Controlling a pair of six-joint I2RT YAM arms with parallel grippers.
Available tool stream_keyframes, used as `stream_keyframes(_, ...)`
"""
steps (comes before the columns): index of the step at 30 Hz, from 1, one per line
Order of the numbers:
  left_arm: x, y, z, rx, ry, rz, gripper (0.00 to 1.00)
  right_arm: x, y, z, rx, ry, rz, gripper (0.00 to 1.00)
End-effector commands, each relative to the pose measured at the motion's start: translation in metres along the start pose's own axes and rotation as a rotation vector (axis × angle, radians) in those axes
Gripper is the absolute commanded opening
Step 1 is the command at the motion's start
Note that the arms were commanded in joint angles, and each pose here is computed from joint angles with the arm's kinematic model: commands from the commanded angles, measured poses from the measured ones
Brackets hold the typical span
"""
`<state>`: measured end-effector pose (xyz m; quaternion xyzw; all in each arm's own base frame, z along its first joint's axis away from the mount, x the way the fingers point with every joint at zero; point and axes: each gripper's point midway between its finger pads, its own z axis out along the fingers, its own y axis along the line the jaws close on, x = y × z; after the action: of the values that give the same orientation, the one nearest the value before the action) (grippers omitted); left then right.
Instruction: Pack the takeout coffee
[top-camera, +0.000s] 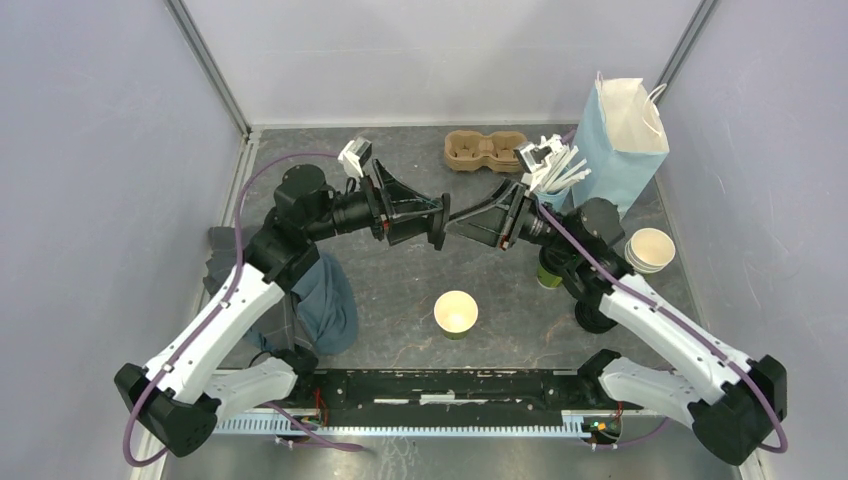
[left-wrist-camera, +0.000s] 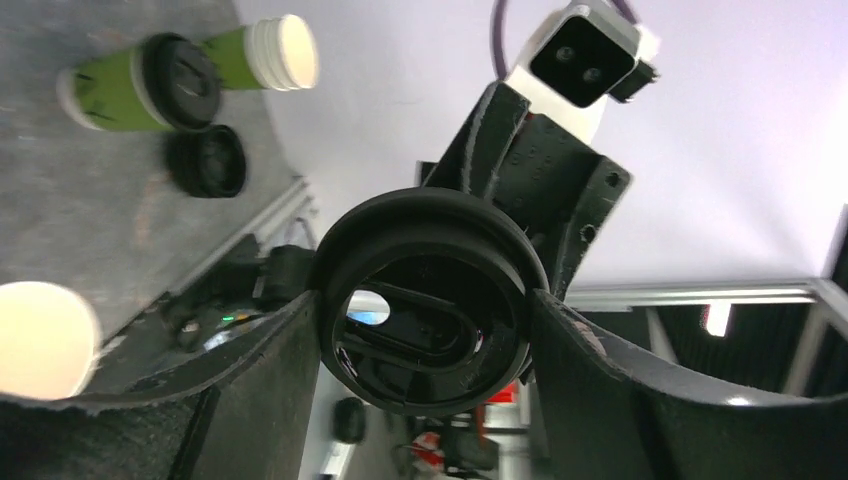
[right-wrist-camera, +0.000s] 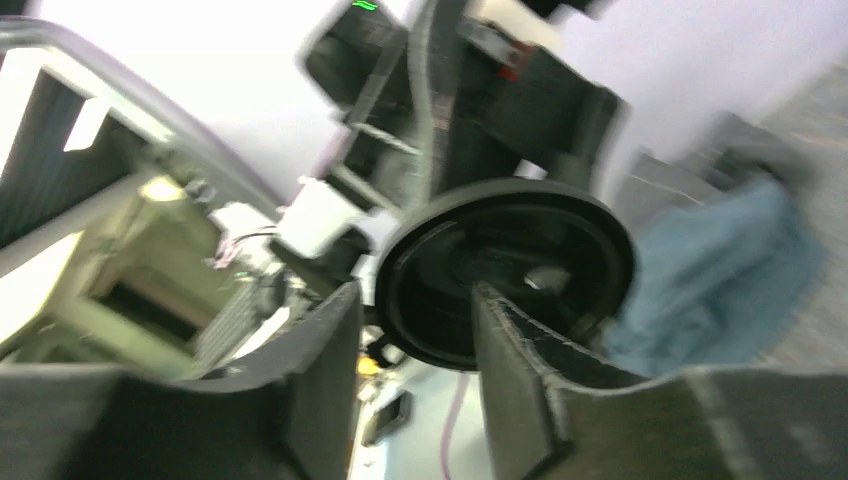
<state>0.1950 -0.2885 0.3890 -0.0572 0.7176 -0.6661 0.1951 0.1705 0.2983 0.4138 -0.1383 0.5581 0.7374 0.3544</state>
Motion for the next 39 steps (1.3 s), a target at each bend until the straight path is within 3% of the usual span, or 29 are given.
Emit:
stream_keyframes(1, -0.006, 0.027, -0.012, -0.222, -0.024, 0.169, 0.65, 0.004, -0.056, -0.026, 0.422, 0.079, -0.161, 0.59)
stream_keyframes(4, -0.011, 0.052, -0.027, -0.385, -0.043, 0.255, 0.63, -0.004, -0.102, -0.094, 0.883, 0.157, -0.318, 0.71)
stream_keyframes(6, -0.011, 0.069, -0.034, -0.479, -0.041, 0.311, 0.62, -0.004, -0.108, -0.123, 1.017, 0.207, -0.380, 0.75)
stream_keyframes(14, 0.039, 0.127, -0.010, -0.831, 0.116, 0.614, 0.61, 0.008, -0.115, -0.177, 1.181, 0.260, -0.446, 0.86)
stream_keyframes(19, 0.053, 0.149, 0.003, -0.922, 0.153, 0.709, 0.61, -0.011, -0.106, -0.221, 1.390, 0.149, -0.486, 0.97)
stream_keyframes(27, 0.087, 0.177, 0.026, -1.010, 0.262, 0.856, 0.61, -0.032, -0.078, -0.235, 1.407, 0.020, -0.560, 0.98)
stream_keyframes(39, 0.098, 0.207, 0.037, -1.092, 0.333, 0.932, 0.61, -0.029, -0.072, -0.234, 1.359, -0.036, -0.535, 0.98)
